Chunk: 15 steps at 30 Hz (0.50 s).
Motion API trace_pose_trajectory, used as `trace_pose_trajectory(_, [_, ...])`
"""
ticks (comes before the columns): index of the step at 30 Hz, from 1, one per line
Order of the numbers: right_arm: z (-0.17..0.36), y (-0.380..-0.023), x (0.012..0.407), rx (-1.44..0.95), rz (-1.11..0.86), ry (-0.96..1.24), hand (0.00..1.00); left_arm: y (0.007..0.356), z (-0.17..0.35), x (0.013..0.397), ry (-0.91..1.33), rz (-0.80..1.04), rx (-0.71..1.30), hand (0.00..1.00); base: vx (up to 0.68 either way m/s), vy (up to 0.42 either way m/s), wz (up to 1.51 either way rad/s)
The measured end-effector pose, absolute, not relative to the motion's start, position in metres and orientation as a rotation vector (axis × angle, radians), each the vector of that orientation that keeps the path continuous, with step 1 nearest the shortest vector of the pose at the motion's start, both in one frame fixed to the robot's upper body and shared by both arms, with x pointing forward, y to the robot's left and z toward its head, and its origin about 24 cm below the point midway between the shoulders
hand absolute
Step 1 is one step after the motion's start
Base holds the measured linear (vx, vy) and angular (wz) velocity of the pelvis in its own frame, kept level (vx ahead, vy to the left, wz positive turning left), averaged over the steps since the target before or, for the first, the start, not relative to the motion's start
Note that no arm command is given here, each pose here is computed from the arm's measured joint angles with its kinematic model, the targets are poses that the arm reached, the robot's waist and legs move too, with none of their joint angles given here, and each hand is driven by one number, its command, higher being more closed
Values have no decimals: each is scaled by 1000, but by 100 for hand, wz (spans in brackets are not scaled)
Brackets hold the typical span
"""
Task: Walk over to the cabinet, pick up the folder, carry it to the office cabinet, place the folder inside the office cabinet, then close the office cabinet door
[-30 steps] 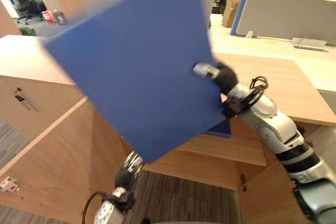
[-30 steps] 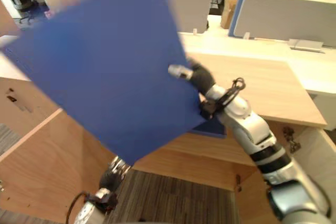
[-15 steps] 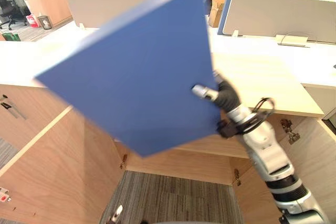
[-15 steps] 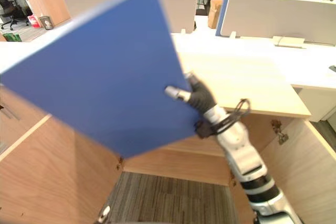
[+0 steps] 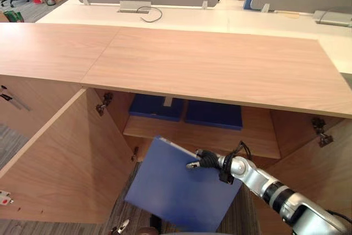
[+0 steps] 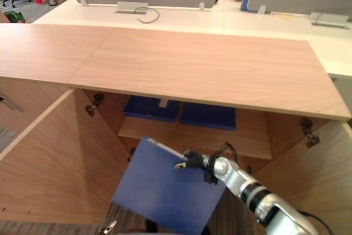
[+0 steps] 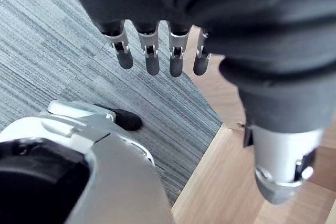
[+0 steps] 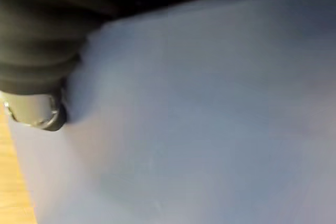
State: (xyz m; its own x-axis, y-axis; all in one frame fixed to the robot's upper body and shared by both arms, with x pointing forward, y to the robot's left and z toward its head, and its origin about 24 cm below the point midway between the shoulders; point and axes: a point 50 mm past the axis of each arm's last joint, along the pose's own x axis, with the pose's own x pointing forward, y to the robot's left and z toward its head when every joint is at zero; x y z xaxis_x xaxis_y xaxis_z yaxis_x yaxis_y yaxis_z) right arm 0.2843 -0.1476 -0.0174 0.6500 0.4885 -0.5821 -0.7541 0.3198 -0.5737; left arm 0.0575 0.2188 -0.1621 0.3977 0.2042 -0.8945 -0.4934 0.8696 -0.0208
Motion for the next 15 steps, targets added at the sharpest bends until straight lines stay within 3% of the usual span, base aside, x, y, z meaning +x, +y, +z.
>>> trace_pose_trajectory(4, [11, -178, 332, -780, 493, 354, 100, 215, -157, 87, 995, 452, -321, 0, -39, 3, 7])
trace_pose_trajectory(8, [80, -200, 379, -482, 155, 208, 100, 218, -148, 120, 896, 540, -410, 0, -155, 13, -2])
trace_pose_trajectory(12, [107, -198, 389, -157, 36, 102, 100, 226, -148, 118, 870, 669, -489, 0, -117, -12, -11])
trace_pose_trajectory(15, [110, -184, 389, -85, 62, 76, 100, 223, -150, 114, 868, 726, -544, 0, -13, -29, -14])
